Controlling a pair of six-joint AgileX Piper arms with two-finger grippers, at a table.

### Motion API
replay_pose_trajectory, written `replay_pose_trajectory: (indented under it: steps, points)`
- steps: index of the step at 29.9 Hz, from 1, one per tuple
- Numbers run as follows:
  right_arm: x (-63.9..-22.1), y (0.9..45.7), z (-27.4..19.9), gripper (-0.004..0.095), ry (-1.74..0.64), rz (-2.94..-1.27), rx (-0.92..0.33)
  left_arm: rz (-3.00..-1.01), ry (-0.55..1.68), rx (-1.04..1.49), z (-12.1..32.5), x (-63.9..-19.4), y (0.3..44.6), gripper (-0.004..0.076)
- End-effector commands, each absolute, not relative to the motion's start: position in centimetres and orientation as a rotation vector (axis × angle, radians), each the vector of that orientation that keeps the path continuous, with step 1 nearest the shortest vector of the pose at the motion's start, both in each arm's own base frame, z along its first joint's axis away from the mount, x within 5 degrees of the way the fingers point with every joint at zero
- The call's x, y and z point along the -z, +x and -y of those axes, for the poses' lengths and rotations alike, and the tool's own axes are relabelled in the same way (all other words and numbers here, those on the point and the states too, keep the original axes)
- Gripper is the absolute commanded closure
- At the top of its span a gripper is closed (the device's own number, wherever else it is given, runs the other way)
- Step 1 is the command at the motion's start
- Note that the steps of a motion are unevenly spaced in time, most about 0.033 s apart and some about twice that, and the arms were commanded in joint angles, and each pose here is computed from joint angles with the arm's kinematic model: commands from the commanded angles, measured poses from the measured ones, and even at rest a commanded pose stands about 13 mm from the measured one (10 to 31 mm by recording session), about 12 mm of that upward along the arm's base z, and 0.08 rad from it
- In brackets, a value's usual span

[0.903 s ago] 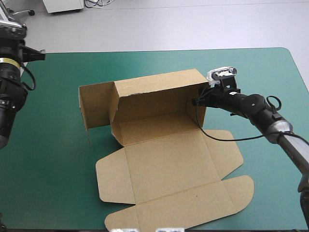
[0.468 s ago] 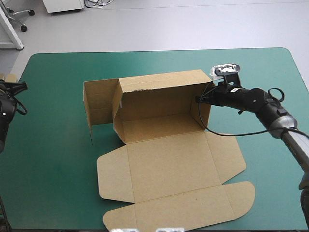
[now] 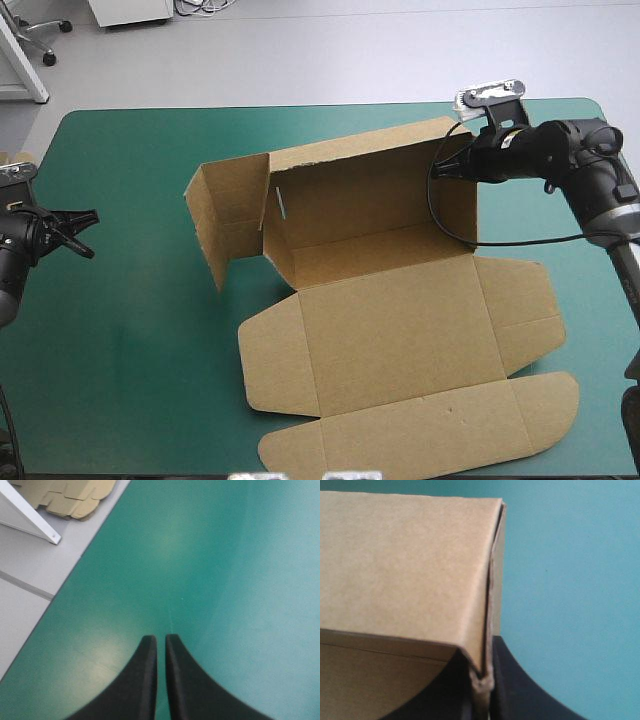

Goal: Fold the box

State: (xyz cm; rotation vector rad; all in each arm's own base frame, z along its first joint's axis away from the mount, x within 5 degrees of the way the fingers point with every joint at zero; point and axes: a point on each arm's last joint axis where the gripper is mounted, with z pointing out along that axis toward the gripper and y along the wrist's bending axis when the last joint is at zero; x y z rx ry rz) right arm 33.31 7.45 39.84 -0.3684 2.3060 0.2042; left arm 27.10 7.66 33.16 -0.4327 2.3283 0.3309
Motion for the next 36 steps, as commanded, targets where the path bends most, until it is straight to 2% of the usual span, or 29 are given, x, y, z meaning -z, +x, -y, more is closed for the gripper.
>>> replay_pose_trajectory:
  steps: [1, 4, 12, 15, 20, 23, 27, 30, 32, 36]
  points:
    - [-43.1, 32.8, -6.6, 0.094, -0.332, -2.253, -0.144, -2.281, -0.376, -0.279, -7.1, -34.7, 27.0, 0.0687]
    - [-42.1, 33.5, -6.6, 0.0941, -0.347, -2.357, -0.113, -2.313, -0.359, -0.283, -7.1, -34.5, 26.8, 0.0687]
    - [-36.5, 36.9, -7.3, 0.0941, -0.385, -2.641, -0.126, -2.353, -0.356, -0.273, -6.9, -34.2, 26.6, 0.0687]
    - [-35.3, 37.9, -7.7, 0.0941, -0.383, -2.676, -0.165, -2.362, -0.337, -0.257, -6.8, -34.2, 26.6, 0.0687]
    - [-35.1, 38.6, -8.0, 0.0931, -0.363, -2.626, -0.19, -2.362, -0.337, -0.257, -6.8, -34.2, 26.6, 0.0687]
    - [-35.5, 38.9, -8.0, 0.0838, -0.353, -2.583, -0.195, -2.362, -0.337, -0.257, -6.8, -34.2, 26.6, 0.0687]
    - [-36.1, 39.0, -8.2, 0.0576, -0.345, -2.547, -0.211, -2.362, -0.337, -0.257, -6.8, -34.2, 26.6, 0.0687]
    - [-36.6, 39.2, -8.3, 0.0433, -0.339, -2.518, -0.221, -2.364, -0.323, -0.263, -6.8, -34.2, 26.6, 0.0687]
    - [-37.1, 39.2, -8.3, 0.0402, -0.338, -2.5, -0.221, -2.365, -0.317, -0.265, -6.8, -34.2, 26.6, 0.0687]
    - [-38.4, 39.2, -8.2, 0.04, -0.339, -2.466, -0.218, -2.366, -0.312, -0.265, -6.8, -34.2, 26.6, 0.0687]
